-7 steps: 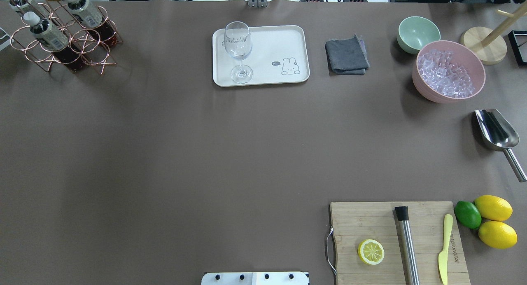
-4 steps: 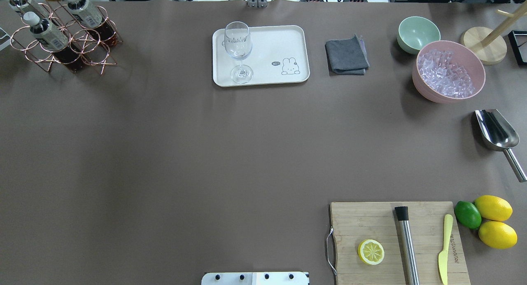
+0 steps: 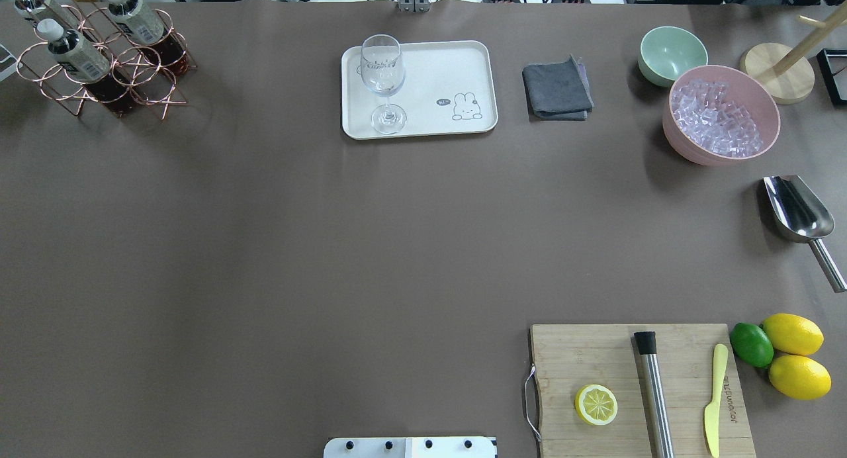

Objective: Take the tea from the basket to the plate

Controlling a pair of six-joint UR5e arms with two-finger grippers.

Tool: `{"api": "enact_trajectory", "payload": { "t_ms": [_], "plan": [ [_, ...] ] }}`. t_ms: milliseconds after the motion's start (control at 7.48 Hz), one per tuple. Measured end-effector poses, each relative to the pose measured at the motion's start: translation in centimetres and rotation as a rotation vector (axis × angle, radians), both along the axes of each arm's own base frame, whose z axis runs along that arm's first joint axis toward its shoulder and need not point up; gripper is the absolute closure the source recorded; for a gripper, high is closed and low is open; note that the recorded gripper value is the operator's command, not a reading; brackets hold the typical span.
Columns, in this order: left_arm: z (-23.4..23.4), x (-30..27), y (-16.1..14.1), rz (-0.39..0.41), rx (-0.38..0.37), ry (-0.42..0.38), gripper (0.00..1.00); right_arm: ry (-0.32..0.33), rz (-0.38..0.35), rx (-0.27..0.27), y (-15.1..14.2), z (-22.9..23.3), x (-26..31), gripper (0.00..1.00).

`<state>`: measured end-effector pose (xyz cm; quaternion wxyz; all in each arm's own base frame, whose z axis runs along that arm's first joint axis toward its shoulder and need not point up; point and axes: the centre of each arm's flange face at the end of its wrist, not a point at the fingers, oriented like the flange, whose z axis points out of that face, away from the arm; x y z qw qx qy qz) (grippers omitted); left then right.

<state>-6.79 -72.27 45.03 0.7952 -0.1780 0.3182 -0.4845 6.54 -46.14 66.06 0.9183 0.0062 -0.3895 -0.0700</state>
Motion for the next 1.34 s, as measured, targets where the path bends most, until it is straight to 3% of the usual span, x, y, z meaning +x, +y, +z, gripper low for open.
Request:
{"api": "enact_trajectory", "payload": {
  "t_ms": [668, 1202, 1336],
  "plan": [
    [-4.4, 2.9, -6.6, -0.184, -0.18, 0.018, 0.03, 0.002, -0.002, 0.009, -0.5, -0.4, -0.1, 0.0],
    [-6.0, 9.9, -7.6, -0.215, -0.226, 0.046, 0.03, 0.008, -0.004, -0.02, -0.5, 1.2, 0.0, 0.0],
    [-5.8, 10.2, -7.5, -0.214, -0.234, 0.057, 0.19, 0.01, -0.004, -0.009, -1.0, 0.7, 0.0, 0.0]
  ]
}}
